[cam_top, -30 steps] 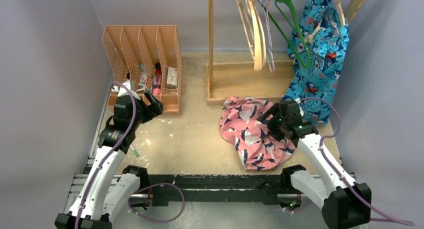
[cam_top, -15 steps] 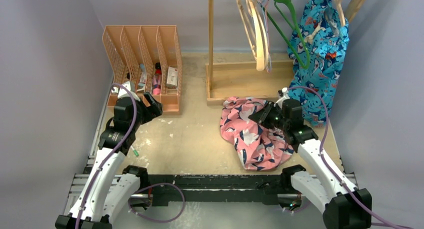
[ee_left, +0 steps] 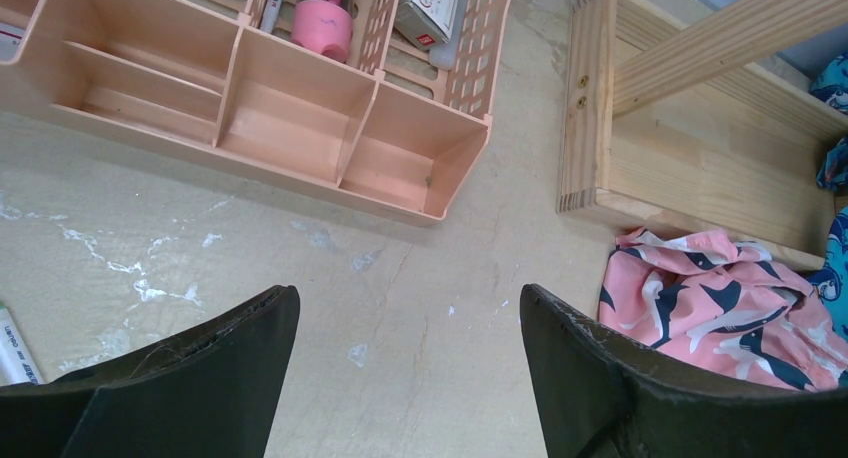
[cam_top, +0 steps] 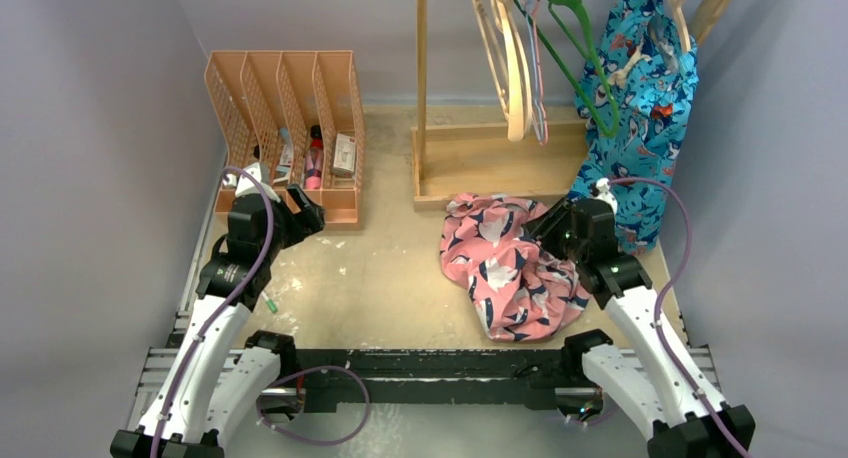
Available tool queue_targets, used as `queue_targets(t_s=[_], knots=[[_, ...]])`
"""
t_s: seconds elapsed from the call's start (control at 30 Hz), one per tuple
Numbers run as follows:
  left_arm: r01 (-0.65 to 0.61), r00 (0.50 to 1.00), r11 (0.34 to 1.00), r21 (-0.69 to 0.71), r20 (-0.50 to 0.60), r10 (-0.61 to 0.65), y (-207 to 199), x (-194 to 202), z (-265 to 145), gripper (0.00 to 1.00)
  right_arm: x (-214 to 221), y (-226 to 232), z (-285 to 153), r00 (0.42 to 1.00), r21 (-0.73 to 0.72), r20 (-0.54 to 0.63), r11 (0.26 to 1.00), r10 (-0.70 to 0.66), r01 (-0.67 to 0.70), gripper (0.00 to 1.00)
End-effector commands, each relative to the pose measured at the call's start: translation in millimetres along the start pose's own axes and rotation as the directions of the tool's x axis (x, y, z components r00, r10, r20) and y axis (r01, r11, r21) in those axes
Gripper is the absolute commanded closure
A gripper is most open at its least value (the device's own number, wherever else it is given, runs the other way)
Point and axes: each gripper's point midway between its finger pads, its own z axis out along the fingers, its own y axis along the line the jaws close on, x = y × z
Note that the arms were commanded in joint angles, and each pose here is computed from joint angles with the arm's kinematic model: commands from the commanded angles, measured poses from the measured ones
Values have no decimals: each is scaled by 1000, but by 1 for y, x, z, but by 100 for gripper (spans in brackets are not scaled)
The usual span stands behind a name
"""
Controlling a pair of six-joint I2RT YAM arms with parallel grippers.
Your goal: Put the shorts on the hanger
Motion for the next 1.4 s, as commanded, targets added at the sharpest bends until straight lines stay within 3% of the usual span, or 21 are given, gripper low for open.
queue_targets(t_s=[0.0, 0.33, 0.47, 0.57, 0.73, 1.0, 1.37], knots=[[-17, 999, 1000, 26, 50, 16, -7, -13, 0, 20, -3, -33, 3, 997, 144, 67, 989, 25, -34, 53], [-19, 999, 1000, 24, 48, 18, -7, -12, 0, 20, 21, -41, 33, 1000, 152, -30, 988, 0, 4, 47], [-20, 999, 1000, 24, 50, 19, -7, -13, 0, 20, 29, -20, 36, 996, 22, -75, 999, -37, 39, 50], [-21, 999, 1000, 23, 50, 20, -7, -13, 0, 21, 34, -11, 37, 994, -36, -100, 998, -49, 46, 47], [-21, 999, 1000, 23, 51, 20, -7, -13, 0, 21, 19, -31, 33, 999, 103, -39, 994, -36, 40, 38], [-21, 999, 1000, 23, 51, 20, -7, -13, 0, 21, -8, -58, 9, 993, 258, 122, 965, 10, -42, 32], [-21, 999, 999, 26, 49, 20, -7, -12, 0, 21, 7, -48, 30, 998, 175, 63, 985, -7, -5, 31]])
